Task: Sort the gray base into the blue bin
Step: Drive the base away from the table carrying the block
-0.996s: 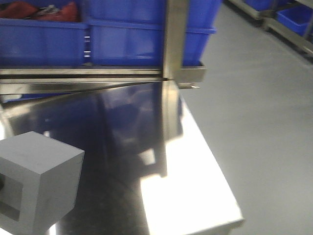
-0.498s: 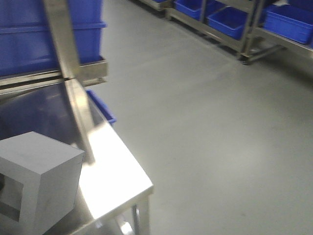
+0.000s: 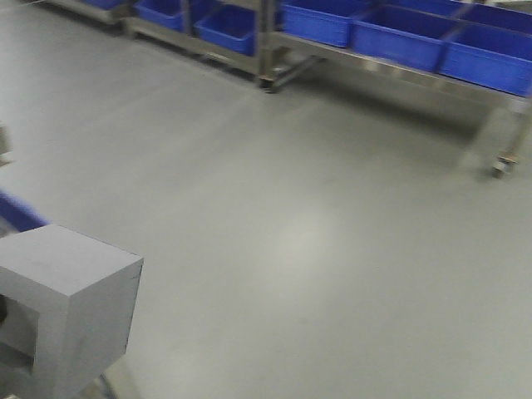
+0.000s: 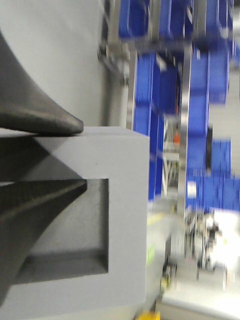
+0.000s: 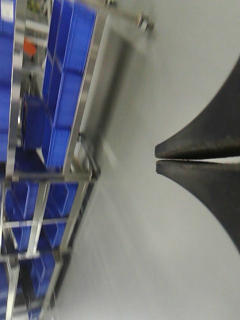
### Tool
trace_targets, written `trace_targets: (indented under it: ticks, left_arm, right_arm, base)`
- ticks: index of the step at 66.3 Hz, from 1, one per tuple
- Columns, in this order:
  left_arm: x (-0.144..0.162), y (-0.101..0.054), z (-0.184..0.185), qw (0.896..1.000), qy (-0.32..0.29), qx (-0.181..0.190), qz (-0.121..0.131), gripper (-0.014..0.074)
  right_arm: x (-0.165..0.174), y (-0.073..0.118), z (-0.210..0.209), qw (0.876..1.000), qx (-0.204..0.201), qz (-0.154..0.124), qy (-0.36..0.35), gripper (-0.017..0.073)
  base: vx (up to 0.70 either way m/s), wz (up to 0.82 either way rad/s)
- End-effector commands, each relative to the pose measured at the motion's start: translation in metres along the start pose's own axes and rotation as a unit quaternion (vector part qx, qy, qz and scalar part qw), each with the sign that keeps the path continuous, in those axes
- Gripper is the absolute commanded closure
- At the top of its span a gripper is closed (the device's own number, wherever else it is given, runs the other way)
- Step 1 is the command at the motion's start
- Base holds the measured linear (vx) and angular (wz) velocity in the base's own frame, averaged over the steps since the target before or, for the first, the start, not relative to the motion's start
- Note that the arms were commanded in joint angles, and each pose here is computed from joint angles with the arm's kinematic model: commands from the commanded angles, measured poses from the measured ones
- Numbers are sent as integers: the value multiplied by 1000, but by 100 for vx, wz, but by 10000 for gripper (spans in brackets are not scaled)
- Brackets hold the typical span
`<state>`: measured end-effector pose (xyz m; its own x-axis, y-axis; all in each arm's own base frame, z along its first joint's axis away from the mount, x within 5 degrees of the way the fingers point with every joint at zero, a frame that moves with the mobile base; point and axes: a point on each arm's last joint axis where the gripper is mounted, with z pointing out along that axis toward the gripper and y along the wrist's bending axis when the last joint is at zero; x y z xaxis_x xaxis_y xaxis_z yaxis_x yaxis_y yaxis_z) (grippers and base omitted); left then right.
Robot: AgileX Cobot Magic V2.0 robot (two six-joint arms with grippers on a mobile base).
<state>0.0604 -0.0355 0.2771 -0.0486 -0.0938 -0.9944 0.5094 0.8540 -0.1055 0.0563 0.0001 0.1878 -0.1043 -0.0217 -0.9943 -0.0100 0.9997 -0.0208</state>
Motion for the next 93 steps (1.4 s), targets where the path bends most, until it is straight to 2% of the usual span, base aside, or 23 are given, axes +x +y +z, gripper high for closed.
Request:
trace_targets:
  ticks: [1, 48, 93]
  left_arm:
    - [-19, -4, -2, 998, -65, 18, -6, 599]
    - [-19, -4, -2, 998, -65, 18, -6, 599]
    - [-19, -4, -2, 998, -65, 18, -6, 599]
  right_arm:
    - [-3, 0, 0, 999, 1, -6, -36, 568]
    - [-3, 0, 0, 999, 1, -6, -36, 568]
    - [-3, 0, 0, 999, 1, -6, -36, 568]
  base:
    - [-7, -87]
    - [1, -83]
    - [20, -18]
